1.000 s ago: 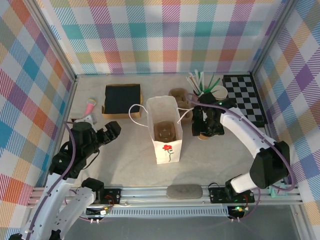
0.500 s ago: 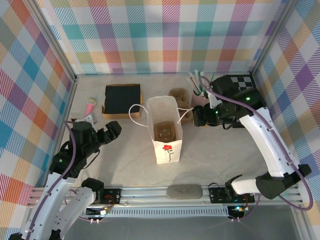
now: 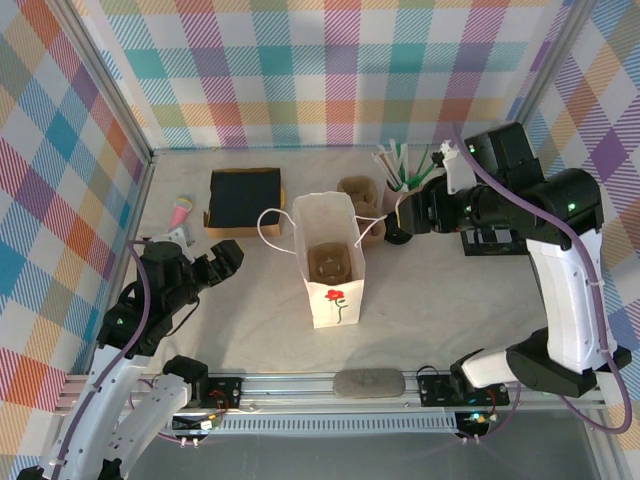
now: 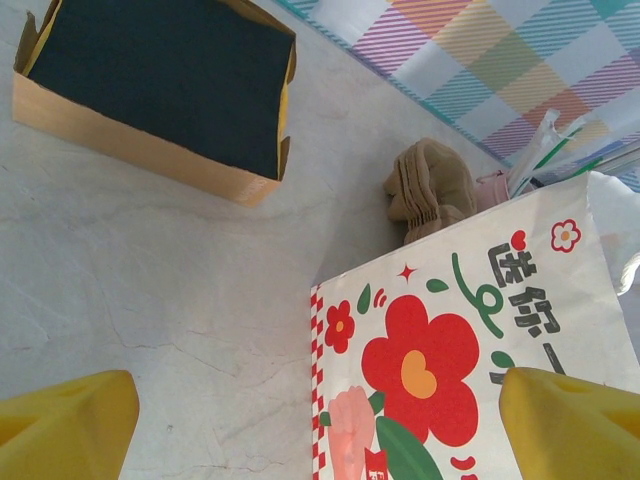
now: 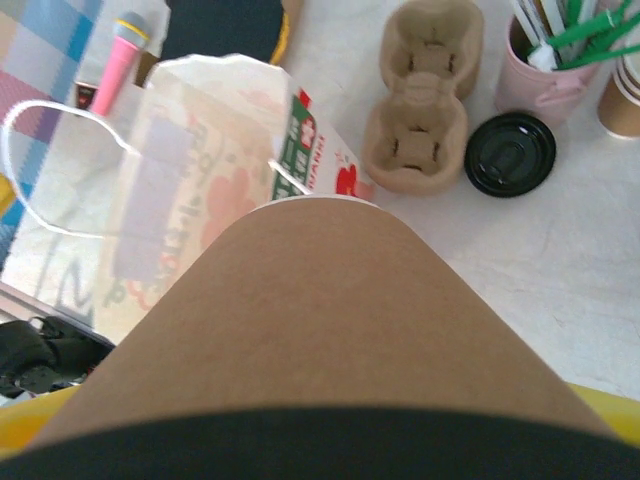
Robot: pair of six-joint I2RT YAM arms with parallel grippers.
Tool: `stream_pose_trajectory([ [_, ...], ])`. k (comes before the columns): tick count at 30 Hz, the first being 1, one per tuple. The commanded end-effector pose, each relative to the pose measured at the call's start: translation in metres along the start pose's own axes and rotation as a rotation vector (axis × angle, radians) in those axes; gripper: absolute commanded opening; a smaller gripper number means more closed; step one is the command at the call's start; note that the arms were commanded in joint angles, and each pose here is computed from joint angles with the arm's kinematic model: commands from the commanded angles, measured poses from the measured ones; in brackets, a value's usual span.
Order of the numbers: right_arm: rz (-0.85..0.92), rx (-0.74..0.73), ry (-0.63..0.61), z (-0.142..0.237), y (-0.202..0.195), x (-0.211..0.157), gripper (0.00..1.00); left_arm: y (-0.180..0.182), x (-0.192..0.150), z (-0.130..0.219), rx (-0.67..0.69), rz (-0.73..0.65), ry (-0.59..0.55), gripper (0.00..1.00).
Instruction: Pack the takeout coffee
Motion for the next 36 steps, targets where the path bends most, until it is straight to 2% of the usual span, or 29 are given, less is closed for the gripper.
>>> stream_pose_trajectory([
  [1,-0.001,0.079,0.059,0.004,0.012,-0.008,0.51,-0.008,0.006,0.007,-0.033,-0.019,-0.016,0.93],
  [9,0.05,0.15,0.065,-0.013,0.037,0.011,0.51,-0.011,0.006,0.011,-0.062,-0.019,-0.015,0.93],
  [22,0.114,0.204,0.117,-0.07,0.085,0.042,0.5,-0.053,0.019,0.033,-0.268,-0.061,-0.019,0.94],
  [30,0.149,0.095,0.193,-0.113,0.107,0.037,0.49,-0.074,0.03,0.024,-0.319,-0.072,0.0,0.93],
  [36,0.151,-0.025,0.257,-0.138,0.109,0.028,0.5,-0.086,0.033,0.011,-0.344,-0.074,0.041,0.92],
])
Point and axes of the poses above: each hand's point on the last joint's axis, 136 mm out from that joint toward the fingers, its own z axis back along the fingers, its own y axis along the line the jaws close on, x = y × z, the point moved 6 cm from there along z, back along the fingers, and after that the axes turned 10 degrees about z, right-handed, at the moved point
